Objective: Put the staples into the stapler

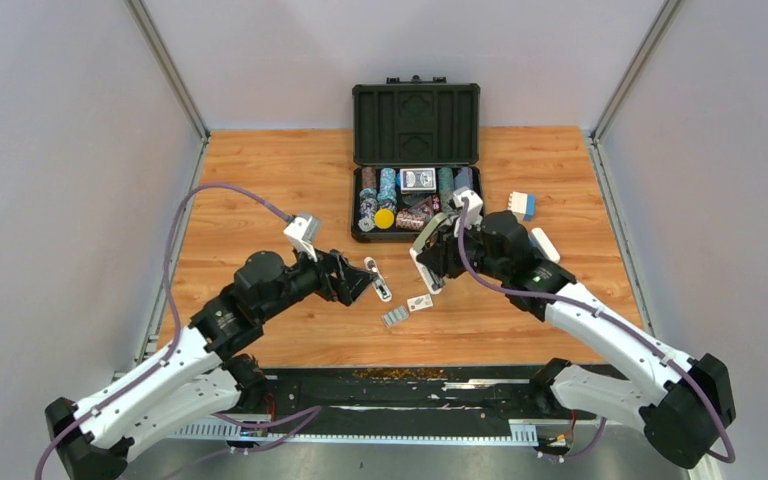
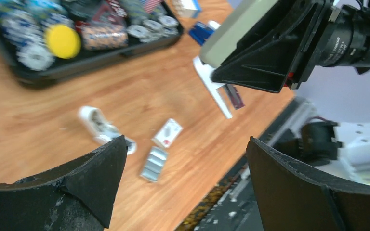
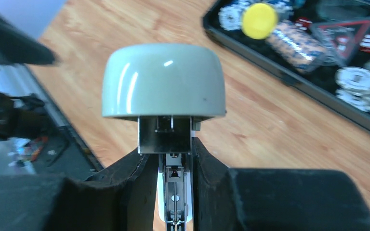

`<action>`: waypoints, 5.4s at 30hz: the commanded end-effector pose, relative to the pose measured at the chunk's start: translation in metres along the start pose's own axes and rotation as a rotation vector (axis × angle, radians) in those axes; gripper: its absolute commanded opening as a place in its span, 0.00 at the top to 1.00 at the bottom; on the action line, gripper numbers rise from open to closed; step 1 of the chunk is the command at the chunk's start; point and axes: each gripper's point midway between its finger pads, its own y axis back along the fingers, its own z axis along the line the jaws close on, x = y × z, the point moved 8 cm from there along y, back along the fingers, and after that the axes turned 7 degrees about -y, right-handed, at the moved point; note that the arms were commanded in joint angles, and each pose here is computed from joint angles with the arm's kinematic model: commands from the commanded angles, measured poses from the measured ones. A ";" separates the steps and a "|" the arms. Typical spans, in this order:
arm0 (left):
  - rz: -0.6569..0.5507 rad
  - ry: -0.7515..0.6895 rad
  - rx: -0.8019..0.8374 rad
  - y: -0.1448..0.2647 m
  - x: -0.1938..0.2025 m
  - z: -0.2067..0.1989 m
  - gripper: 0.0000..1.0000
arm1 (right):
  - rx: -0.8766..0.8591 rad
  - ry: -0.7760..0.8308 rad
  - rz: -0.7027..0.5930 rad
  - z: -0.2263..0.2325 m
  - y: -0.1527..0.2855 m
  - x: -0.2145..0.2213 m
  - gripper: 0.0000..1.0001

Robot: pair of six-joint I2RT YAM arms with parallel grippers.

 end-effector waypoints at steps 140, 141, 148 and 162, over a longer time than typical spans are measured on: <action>0.020 -0.482 -0.718 0.082 -0.039 0.067 0.00 | 0.497 0.155 0.591 0.035 -0.100 0.114 0.78; 0.020 -0.482 -0.718 0.082 -0.039 0.067 0.00 | 0.484 0.148 0.589 0.037 -0.100 0.113 0.77; 0.024 -0.479 -0.710 0.081 -0.038 0.066 0.00 | 0.486 0.135 0.589 0.036 -0.102 0.116 0.72; 0.034 -0.482 -0.704 0.078 -0.038 0.066 0.00 | 0.509 0.121 0.619 0.026 -0.102 0.123 0.66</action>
